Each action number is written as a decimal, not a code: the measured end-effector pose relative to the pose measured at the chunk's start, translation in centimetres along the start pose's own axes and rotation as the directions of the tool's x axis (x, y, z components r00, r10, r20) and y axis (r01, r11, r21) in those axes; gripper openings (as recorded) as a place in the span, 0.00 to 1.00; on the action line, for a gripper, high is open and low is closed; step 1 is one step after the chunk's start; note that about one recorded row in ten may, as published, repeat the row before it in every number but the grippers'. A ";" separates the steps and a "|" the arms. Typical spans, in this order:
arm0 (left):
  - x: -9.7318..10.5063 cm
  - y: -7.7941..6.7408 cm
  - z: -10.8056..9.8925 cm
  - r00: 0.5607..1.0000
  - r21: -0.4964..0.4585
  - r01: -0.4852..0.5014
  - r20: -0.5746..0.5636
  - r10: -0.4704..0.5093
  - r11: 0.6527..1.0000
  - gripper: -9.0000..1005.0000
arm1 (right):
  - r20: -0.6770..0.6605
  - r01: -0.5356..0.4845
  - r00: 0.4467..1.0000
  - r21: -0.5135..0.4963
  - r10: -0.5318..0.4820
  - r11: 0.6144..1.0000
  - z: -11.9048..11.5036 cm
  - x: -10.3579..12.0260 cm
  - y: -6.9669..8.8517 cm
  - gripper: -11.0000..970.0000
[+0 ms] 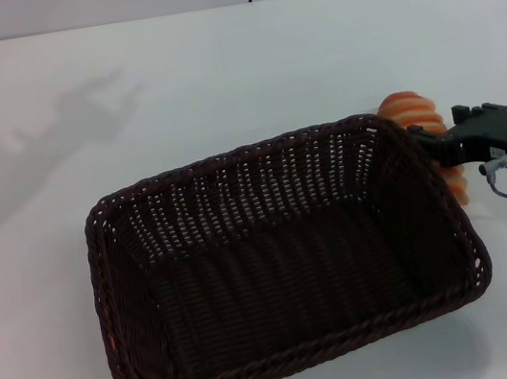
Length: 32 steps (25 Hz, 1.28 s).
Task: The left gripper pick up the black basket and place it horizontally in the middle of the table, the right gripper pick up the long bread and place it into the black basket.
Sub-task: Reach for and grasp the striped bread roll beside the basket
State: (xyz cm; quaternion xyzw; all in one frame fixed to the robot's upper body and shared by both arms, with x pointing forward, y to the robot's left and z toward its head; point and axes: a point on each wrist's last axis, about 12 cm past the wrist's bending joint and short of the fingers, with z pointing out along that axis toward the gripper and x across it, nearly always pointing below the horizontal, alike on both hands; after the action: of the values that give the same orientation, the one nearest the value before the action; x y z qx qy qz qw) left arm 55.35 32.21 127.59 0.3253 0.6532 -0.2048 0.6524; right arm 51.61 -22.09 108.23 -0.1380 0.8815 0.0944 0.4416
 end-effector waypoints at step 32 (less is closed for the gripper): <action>-0.3 -0.1 -0.3 1.000 -0.006 -0.004 0.007 0.004 1.000 0.38 | -0.045 -0.003 0.999 -0.018 0.002 1.000 1.5 0.6 0.0 0.51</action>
State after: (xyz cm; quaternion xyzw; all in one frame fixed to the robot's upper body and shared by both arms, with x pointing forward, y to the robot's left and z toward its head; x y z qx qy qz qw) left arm 55.05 32.35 127.87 0.3238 0.6509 -0.2026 0.6560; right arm 52.34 -21.79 106.84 -0.1430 0.8904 0.0997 0.4205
